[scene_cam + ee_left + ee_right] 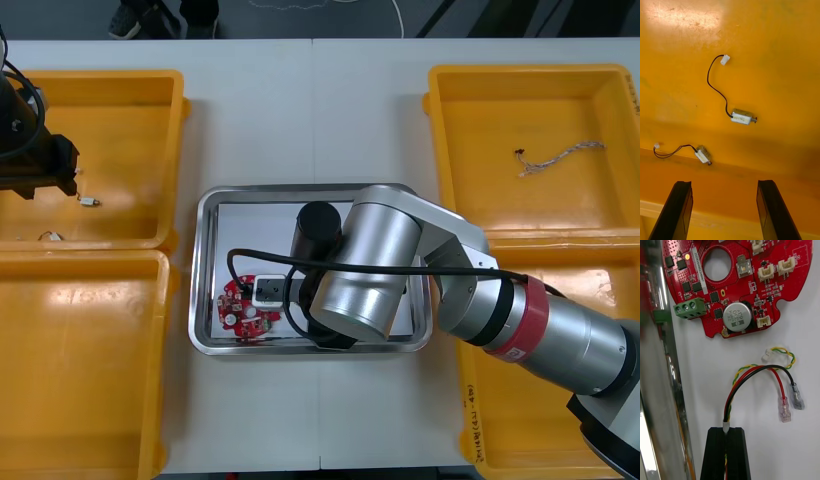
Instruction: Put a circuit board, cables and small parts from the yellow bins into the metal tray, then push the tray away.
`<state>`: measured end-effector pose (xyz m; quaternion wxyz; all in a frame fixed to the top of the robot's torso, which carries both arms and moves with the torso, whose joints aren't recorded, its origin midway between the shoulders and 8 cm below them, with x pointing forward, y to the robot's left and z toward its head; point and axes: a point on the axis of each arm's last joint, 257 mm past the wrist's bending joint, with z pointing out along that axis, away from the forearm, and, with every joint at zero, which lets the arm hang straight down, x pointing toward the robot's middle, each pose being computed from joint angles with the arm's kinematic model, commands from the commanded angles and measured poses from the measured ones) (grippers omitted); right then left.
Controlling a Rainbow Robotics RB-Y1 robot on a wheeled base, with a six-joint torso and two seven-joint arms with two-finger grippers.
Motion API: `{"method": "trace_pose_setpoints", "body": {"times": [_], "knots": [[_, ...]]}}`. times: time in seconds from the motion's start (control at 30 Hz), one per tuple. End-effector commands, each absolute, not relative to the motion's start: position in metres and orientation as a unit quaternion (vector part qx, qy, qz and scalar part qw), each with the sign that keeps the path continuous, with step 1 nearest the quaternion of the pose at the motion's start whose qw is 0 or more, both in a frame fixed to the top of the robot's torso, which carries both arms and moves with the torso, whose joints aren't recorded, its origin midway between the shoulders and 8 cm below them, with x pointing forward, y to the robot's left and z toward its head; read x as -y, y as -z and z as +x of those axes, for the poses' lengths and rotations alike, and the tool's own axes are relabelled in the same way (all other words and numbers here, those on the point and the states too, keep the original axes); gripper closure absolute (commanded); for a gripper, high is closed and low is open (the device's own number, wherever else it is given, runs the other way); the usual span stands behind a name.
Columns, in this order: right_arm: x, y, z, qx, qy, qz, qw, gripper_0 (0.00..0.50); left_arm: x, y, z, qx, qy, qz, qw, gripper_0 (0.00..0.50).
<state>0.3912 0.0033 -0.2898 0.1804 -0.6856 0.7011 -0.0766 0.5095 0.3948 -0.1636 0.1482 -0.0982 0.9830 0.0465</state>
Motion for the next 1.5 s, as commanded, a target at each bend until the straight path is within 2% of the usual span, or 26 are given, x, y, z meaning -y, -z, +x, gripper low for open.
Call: {"method": "trace_pose_setpoints", "body": {"times": [0.03,0.27,0.5,0.53,0.6,0.63,0.67,0.7,0.97,1.13,1.4,1.5], "knots": [[-0.024,0.28,0.394,-0.673,0.087,-0.708,0.195,0.5,-0.421,0.132,0.525,-0.981,-0.08,-0.017,0.173,0.0],[-0.021,0.289,0.399,-0.673,0.092,-0.709,0.19,0.5,-0.433,0.146,0.523,-0.985,-0.077,0.027,0.152,0.0],[-0.017,0.288,0.4,-0.676,0.091,-0.707,0.185,0.5,-0.445,0.156,0.528,-0.985,-0.076,0.036,0.153,0.0],[-0.017,0.288,0.4,-0.676,0.092,-0.708,0.185,0.47,-0.446,0.156,0.528,-0.985,-0.077,0.035,0.153,0.0],[-0.017,0.287,0.401,-0.676,0.091,-0.707,0.186,0.201,-0.448,0.16,0.528,-0.985,-0.078,0.036,0.151,0.0],[-0.016,0.287,0.401,-0.677,0.091,-0.707,0.185,0.138,-0.448,0.161,0.528,-0.985,-0.079,0.036,0.151,0.0],[-0.016,0.286,0.401,-0.678,0.091,-0.706,0.185,0.047,-0.449,0.163,0.528,-0.985,-0.08,0.036,0.149,0.0],[-0.017,0.285,0.401,-0.677,0.091,-0.706,0.186,0.004,-0.45,0.166,0.528,-0.985,-0.082,0.036,0.147,0.0],[-0.019,0.273,0.4,-0.672,0.09,-0.708,0.199,0.0,-0.455,0.184,0.526,-0.987,-0.075,0.023,0.137,0.0],[-0.018,0.256,0.396,-0.675,0.075,-0.707,0.196,0.0,-0.457,0.195,0.525,-0.989,-0.071,0.015,0.133,0.0],[-0.007,0.222,0.396,-0.706,0.029,-0.682,0.191,0.0,-0.454,0.205,0.521,-0.991,-0.06,0.007,0.123,0.0],[0.004,0.208,0.404,-0.72,0.029,-0.665,0.195,0.0,-0.45,0.209,0.521,-0.991,-0.057,0.005,0.12,0.0]]}}
